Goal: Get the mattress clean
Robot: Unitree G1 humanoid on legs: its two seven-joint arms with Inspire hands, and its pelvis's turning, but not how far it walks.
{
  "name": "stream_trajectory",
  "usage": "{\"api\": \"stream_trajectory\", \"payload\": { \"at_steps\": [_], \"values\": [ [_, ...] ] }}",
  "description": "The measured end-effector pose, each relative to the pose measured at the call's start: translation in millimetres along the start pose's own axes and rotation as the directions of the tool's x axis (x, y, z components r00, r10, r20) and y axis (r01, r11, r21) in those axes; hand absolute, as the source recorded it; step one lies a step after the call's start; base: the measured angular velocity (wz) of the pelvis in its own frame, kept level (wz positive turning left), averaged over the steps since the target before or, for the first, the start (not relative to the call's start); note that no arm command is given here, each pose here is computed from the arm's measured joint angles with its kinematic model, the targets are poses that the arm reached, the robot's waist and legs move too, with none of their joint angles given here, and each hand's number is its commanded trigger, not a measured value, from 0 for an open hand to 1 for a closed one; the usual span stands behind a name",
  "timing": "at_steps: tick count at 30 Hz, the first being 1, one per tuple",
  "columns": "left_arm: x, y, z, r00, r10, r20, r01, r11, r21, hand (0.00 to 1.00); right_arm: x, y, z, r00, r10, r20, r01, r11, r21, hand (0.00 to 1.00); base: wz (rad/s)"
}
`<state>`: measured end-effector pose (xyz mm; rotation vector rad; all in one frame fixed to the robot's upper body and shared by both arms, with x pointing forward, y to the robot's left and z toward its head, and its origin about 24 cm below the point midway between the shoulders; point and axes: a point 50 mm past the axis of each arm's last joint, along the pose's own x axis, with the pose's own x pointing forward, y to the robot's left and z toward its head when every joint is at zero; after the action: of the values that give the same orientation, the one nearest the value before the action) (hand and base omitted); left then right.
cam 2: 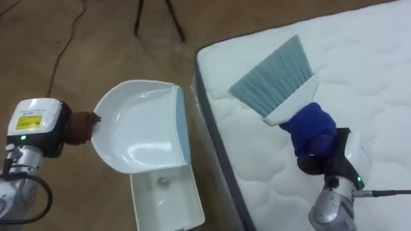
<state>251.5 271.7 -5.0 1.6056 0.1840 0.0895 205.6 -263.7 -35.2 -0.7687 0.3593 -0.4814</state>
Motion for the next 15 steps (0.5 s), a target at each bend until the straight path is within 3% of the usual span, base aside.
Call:
{"api": "stream_trajectory", "payload": {
  "at_steps": [4, 11, 15],
  "values": [
    [-7.7, -9.8, 7, 1.000, -0.008, -0.017, 0.007, 0.998, -0.057, 1.00, -1, 0, -4, 0.999, 0.003, -0.035, -0.004, 1.000, -0.012, 0.00, -1.04],
    [-27.2, -25.1, -5, 0.986, -0.064, -0.153, 0.033, 0.980, -0.194, 1.00, -8, 11, 6, 0.998, 0.065, 0.014, -0.066, 0.998, 0.016, 0.00, -1.43],
    [-27.7, -26.9, -3, 0.984, -0.077, -0.159, 0.035, 0.967, -0.251, 1.00, -10, 12, 4, 0.998, 0.067, 0.010, -0.067, 0.997, 0.024, 0.00, -0.53]
  ]
}}
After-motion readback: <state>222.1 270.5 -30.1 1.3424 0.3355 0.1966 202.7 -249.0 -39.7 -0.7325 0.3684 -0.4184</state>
